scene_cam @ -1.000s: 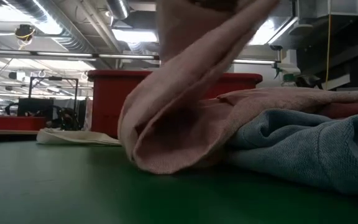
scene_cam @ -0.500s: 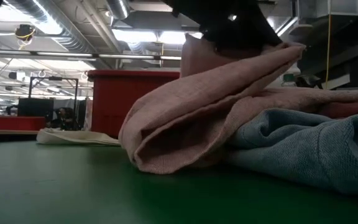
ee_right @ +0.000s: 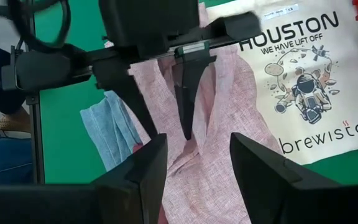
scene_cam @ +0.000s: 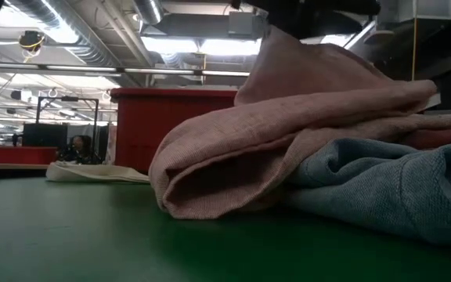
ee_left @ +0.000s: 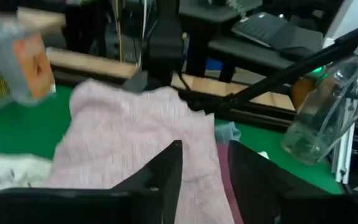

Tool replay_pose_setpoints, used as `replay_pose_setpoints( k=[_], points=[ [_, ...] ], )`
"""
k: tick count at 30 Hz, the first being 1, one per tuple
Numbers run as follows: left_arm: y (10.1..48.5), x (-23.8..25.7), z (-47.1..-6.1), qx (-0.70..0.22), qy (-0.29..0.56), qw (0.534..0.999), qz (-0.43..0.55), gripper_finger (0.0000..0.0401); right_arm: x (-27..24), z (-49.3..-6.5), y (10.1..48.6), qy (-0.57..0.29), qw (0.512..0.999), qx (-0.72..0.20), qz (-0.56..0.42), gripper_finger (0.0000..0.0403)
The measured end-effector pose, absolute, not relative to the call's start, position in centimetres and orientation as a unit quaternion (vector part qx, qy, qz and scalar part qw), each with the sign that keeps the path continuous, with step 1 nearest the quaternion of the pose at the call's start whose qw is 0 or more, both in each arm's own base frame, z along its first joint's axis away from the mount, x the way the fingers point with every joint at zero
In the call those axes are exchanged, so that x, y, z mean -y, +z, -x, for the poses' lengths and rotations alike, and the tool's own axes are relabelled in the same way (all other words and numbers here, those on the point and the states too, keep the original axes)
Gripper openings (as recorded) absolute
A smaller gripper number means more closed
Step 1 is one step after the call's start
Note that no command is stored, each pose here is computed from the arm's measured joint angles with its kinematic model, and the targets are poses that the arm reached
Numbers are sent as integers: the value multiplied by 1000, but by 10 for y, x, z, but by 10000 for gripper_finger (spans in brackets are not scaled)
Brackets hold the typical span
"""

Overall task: Fold Laundry from Bin
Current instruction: Fold the pink shirt from the red laundry basket

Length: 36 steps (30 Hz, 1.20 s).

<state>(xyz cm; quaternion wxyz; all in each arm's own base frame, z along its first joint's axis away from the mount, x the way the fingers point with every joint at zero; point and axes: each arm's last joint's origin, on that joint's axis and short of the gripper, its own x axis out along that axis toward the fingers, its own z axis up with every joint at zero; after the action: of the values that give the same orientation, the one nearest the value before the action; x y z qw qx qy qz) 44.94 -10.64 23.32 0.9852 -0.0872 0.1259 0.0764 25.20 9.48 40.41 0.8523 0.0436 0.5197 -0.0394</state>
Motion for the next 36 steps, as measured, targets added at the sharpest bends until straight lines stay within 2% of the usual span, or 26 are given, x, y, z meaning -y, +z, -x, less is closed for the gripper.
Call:
replay_pose_setpoints(
  k=[5, 10, 14, 18, 24, 28, 36],
  points=[
    [253, 104, -443, -112, 76, 990, 25, 131, -96, -252, 404, -37, 853, -520, -42, 175],
    [291, 99, -424, -100, 91, 991, 10, 130, -113, -254, 393, -14, 860, -509, -30, 175],
    [313, 96, -403, -125, 89, 988, 14, 129, -135, -256, 378, 24, 871, -491, -16, 175],
    [321, 102, -380, -187, 86, 978, 30, 129, -153, -262, 359, 58, 885, -461, 2, 175],
    [306, 124, -354, -298, 85, 949, 56, 129, -163, -275, 325, 83, 905, -417, 12, 175],
    [287, 146, -347, -336, 85, 935, 75, 129, -159, -284, 304, 90, 915, -392, 26, 175],
    [218, 180, -359, -380, 114, 916, 52, 129, -127, -302, 278, 44, 926, -373, 21, 175]
  ],
)
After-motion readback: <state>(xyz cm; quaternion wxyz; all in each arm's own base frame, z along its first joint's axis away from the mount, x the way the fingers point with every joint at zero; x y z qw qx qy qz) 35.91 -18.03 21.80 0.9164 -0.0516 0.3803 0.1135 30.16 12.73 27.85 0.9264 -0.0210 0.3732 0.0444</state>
